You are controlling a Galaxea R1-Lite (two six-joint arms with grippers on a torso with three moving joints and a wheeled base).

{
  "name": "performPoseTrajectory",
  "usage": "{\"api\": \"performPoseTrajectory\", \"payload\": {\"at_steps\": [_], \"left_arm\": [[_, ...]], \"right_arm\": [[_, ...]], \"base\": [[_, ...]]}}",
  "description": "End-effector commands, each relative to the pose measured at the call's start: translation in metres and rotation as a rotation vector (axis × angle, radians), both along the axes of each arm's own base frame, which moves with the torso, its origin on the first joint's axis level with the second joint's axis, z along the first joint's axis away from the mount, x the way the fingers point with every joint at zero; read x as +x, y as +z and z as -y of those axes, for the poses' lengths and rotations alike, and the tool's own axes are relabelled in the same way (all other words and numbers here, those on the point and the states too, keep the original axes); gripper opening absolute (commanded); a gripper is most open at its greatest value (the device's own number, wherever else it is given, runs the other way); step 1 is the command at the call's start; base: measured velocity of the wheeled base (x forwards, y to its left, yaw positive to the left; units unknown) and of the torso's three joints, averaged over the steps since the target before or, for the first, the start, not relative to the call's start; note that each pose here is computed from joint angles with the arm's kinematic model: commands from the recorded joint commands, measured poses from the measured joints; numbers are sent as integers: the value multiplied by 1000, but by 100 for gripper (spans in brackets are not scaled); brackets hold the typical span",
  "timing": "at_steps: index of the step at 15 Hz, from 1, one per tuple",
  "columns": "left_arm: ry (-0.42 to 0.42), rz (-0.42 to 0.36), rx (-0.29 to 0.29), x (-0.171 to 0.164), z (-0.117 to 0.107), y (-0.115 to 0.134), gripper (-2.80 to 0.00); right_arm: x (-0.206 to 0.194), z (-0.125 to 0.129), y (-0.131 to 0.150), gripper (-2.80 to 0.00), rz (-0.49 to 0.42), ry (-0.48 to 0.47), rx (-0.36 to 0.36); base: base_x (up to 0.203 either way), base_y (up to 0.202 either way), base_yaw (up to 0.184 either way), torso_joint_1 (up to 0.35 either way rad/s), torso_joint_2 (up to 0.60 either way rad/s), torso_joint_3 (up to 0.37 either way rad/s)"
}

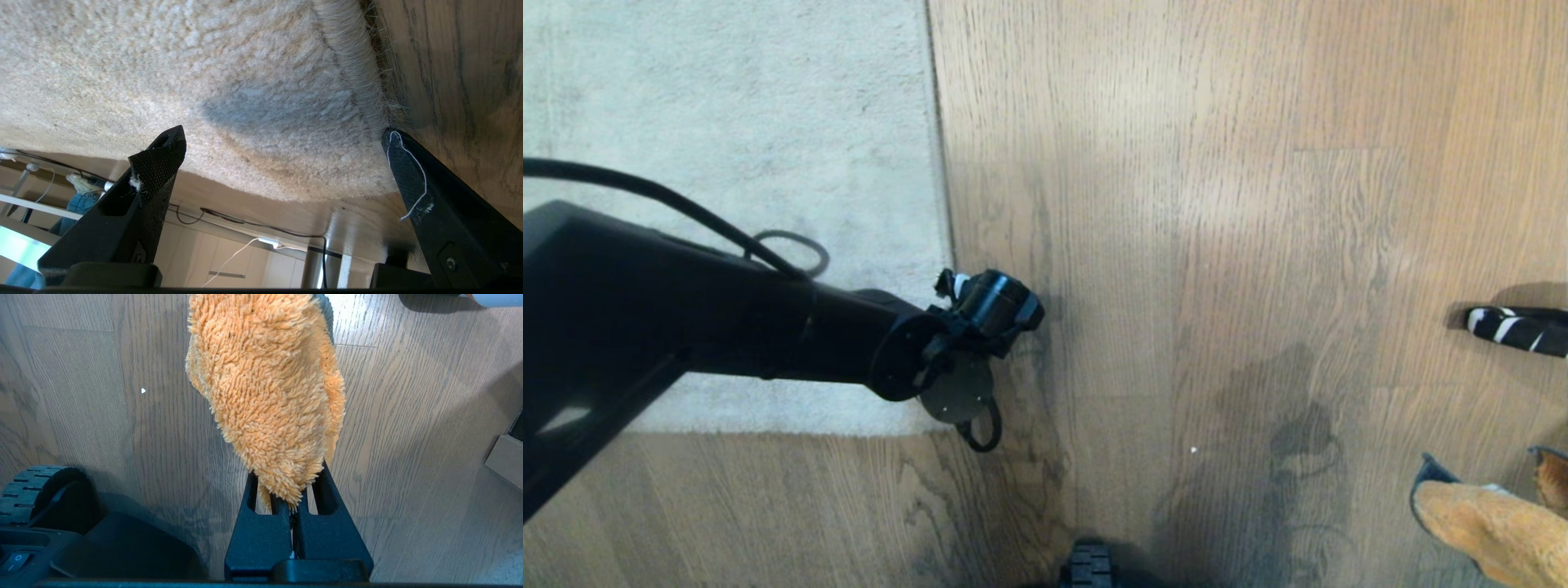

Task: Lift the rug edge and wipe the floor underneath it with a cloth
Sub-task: Lift up the carpet

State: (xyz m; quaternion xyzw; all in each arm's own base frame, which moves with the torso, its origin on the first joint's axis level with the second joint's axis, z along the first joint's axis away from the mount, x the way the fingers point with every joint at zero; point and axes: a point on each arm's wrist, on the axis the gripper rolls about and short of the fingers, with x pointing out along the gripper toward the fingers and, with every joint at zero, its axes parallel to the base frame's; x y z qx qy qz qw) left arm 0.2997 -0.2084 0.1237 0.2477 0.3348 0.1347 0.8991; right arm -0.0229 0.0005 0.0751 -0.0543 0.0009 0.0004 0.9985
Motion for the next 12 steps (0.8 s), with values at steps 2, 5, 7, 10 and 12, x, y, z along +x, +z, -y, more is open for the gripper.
{"api": "performPoseTrajectory", "payload": {"at_steps": [2, 5, 7, 10, 12], "left_arm": [[18, -13, 19, 5, -5, -5, 0], [26, -15, 23, 7, -8, -5, 0], [28, -11, 21, 6, -9, -3, 0], [41, -7, 30, 6, -12, -1, 0], [47, 0, 32, 5, -14, 1, 0]], "right_arm": [[0, 0, 0, -280, -1, 1, 0], [0, 0, 0, -280, -1, 1, 0], [0, 0, 0, -280, -1, 1, 0], [0, 0, 0, -280, -1, 1, -1], [0, 0, 0, -280, -1, 1, 0]], "base": [[0, 0, 0, 0, 0, 0], [0, 0, 0, 0, 0, 0], [0, 0, 0, 0, 0, 0], [0, 0, 0, 0, 0, 0], [0, 0, 0, 0, 0, 0]]}}
